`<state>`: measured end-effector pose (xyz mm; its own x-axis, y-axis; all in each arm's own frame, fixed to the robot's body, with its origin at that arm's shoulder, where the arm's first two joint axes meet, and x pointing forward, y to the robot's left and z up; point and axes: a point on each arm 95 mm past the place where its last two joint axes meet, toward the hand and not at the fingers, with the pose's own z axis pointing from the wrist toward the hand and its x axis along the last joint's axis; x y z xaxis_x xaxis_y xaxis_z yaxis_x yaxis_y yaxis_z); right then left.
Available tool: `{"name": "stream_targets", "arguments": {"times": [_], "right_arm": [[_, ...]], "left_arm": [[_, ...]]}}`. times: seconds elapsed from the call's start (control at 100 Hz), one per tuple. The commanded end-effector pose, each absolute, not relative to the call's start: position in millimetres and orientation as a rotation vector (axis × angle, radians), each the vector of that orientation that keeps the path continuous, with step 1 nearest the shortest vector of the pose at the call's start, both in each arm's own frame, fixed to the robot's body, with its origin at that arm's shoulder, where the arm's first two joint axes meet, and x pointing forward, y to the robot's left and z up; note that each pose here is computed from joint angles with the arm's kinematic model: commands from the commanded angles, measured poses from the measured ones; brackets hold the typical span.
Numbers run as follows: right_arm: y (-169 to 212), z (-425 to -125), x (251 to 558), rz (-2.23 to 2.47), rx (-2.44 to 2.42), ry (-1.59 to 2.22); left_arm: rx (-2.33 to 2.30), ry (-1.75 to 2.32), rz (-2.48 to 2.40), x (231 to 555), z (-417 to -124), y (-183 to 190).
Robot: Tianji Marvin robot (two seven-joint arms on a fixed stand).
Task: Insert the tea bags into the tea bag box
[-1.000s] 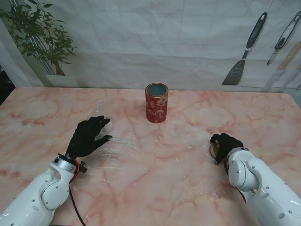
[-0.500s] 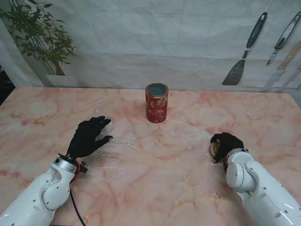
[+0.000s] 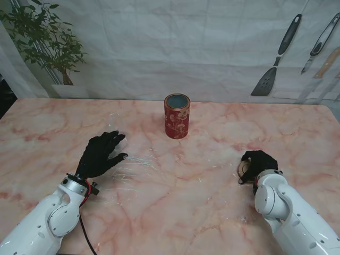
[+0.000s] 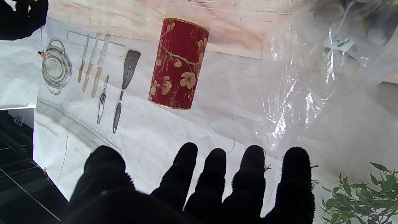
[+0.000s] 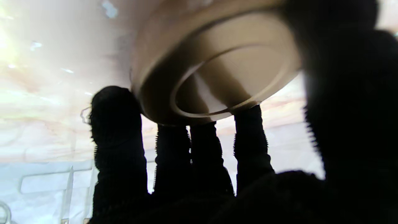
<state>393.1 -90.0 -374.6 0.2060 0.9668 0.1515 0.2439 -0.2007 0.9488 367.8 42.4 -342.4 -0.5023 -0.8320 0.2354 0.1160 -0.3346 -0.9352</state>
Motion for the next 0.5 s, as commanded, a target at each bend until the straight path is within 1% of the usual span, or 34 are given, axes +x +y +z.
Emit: {"name": "stream_targets", "arguments": {"times": [0.0, 0.49], "right_arm": [[-92.1, -407.9, 375.4, 0.990, 1.692, 1.215], [-89.8, -409.2, 375.8, 1.022, 1.760, 1.161]], "left_arm": [[-0.987, 1.251, -1.902, 369.2, -340.1, 40.7], [-0.983, 1.254, -1.896, 369.4, -339.6, 40.1]]}}
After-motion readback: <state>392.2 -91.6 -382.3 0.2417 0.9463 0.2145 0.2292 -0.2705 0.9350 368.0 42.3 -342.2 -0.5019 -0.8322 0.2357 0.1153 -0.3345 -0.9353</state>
